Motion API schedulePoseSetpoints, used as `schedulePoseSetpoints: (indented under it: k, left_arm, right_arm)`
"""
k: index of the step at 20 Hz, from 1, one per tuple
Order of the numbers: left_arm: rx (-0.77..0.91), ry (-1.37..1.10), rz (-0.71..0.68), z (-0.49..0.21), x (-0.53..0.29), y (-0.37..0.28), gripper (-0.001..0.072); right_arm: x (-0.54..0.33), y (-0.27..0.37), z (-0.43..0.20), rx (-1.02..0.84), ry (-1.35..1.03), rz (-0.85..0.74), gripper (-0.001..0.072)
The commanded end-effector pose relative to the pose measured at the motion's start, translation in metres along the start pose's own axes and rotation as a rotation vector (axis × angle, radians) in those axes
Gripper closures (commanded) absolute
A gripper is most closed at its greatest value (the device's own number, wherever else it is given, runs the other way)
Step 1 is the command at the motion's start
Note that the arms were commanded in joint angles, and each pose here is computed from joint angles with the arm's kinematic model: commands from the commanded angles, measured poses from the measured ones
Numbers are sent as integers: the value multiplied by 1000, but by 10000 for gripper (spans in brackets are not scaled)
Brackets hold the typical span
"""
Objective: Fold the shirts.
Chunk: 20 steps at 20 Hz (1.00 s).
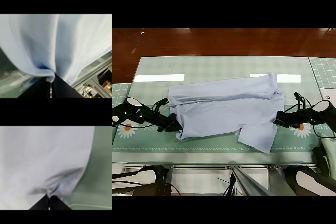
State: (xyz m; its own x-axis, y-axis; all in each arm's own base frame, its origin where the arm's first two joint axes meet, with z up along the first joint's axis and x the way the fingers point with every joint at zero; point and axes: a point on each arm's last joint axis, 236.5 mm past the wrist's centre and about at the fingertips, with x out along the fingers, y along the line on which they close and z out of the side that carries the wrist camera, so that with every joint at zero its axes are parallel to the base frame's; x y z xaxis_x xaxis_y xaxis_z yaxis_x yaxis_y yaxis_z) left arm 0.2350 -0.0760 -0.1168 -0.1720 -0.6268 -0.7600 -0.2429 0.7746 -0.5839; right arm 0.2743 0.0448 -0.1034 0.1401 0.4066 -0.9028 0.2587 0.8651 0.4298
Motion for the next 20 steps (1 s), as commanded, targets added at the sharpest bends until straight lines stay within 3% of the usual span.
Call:
schedulePoseSetpoints:
  k: [1,6,9,14,20]
  left_arm:
    - [75,-111,-4,26,-26,-18,683]
    - [278,-456,70,85,-126,-72,683]
    - [298,-639,75,122,-163,-92,683]
    - [238,-838,52,179,-174,-96,683]
    - [142,-767,64,211,-122,-59,682]
  right_arm:
    - [-26,23,25,-117,-69,11,691]
    - [-125,100,131,-187,-465,135,694]
    - [-152,135,189,-193,-639,191,694]
    - [-95,140,248,-177,-644,166,693]
    - [-33,113,262,-57,-579,159,691]
